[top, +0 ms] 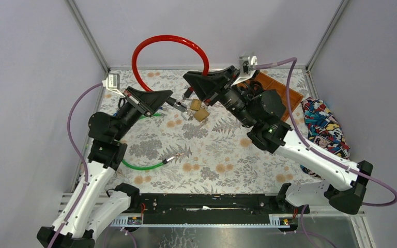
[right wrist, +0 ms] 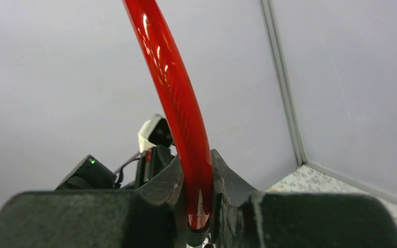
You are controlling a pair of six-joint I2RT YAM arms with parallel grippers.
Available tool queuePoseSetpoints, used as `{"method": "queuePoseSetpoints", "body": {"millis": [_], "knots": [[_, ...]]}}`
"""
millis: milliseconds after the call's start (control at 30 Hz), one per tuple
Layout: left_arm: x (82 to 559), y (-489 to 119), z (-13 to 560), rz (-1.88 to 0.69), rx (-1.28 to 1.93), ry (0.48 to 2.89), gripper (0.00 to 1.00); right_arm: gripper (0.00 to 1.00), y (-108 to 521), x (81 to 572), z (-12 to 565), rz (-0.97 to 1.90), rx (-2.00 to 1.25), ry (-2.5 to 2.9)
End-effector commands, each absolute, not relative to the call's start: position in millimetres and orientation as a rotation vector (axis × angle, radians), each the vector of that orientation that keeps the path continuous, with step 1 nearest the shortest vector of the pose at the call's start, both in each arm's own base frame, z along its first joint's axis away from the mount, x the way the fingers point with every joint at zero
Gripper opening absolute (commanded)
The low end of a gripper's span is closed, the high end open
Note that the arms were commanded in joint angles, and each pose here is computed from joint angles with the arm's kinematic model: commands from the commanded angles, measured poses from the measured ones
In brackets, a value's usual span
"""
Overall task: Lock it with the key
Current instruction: Lock the lock.
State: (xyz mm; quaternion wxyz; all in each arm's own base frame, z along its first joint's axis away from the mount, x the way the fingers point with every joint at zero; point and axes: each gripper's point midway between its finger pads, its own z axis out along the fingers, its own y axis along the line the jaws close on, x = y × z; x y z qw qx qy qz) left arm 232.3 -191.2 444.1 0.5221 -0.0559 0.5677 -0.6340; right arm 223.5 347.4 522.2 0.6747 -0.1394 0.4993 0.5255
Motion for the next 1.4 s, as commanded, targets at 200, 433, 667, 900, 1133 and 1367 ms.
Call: {"method": "queuePoseSetpoints", "body": {"millis": [200, 433, 667, 900, 1133, 1367], "knots": [[238, -164, 471, -1.713, -0.469, 1.254, 0.00, 0.00, 347, 187, 606, 1.262, -0.358, 0.779], [234, -164, 475, -1.731, -0.466, 1.245, 0.00, 0.00, 357, 189, 606, 1.223, -0.397, 0.784], [247, -149, 485, -1.799, -0.633, 1.212, 0.00, 0.00, 375, 197, 578, 1.253, -0.406, 0.871], [252, -130, 502, -1.830, -0.708, 1.127, 0.00, 0.00, 404, 200, 552, 1.290, -0.426, 0.936], [235, -131, 515, -1.832, -0.588, 1.069, 0.00, 0.00, 435, 211, 534, 1.257, -0.471, 1.044], [235, -129, 514, -1.866, -0.642, 1.065, 0.00, 0.00, 443, 221, 510, 1.224, -0.468, 1.123]]}}
